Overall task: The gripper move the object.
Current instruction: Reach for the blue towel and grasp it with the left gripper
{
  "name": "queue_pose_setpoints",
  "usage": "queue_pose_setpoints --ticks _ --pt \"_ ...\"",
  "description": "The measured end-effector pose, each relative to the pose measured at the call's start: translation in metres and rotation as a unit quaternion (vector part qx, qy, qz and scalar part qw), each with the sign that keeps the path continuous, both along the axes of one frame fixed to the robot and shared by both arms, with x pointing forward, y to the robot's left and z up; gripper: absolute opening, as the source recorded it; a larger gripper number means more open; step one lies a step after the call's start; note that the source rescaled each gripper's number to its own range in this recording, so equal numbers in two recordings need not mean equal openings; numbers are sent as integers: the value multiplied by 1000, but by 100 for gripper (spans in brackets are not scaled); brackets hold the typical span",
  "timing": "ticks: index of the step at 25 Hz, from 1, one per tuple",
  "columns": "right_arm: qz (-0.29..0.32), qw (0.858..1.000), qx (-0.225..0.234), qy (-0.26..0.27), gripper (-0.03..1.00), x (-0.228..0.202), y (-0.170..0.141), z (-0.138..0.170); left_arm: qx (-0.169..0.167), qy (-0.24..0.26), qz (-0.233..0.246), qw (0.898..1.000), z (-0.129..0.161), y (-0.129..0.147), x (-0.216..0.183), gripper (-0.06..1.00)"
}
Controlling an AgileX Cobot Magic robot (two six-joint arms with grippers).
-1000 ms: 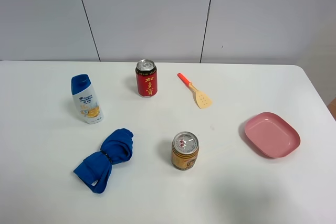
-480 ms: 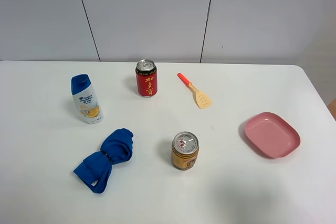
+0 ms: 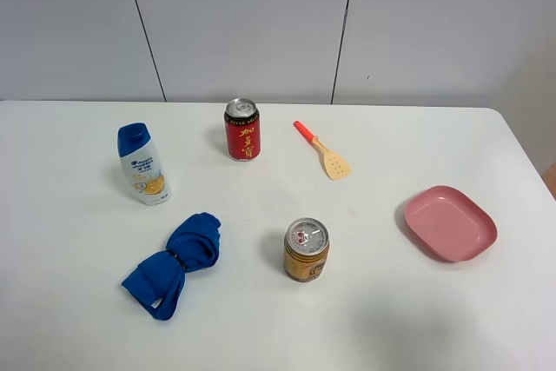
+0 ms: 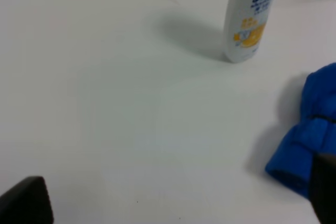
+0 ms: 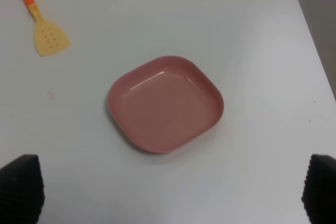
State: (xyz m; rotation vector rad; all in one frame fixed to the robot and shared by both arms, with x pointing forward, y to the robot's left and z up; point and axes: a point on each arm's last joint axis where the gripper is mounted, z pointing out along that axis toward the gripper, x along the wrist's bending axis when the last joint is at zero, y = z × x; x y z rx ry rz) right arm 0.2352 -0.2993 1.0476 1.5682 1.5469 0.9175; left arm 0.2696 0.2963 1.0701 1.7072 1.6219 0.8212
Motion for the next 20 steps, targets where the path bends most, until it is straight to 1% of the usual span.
queue_pose_setpoints --ticks 3,8,13,17,20 --pt "0 1000 0 0 100 0 0 0 12 39 -13 999 9 1 21 100" --pt "0 1000 0 0 100 0 0 0 21 104 -40 994 15 2 59 100" --pt "0 1000 0 0 100 0 0 0 36 126 -69 989 19 0 90 100" --pt "0 1000 0 0 100 0 0 0 46 133 -135 981 20 -17 109 100" --pt "0 1000 0 0 100 0 0 0 52 142 -195 969 15 -38 118 100"
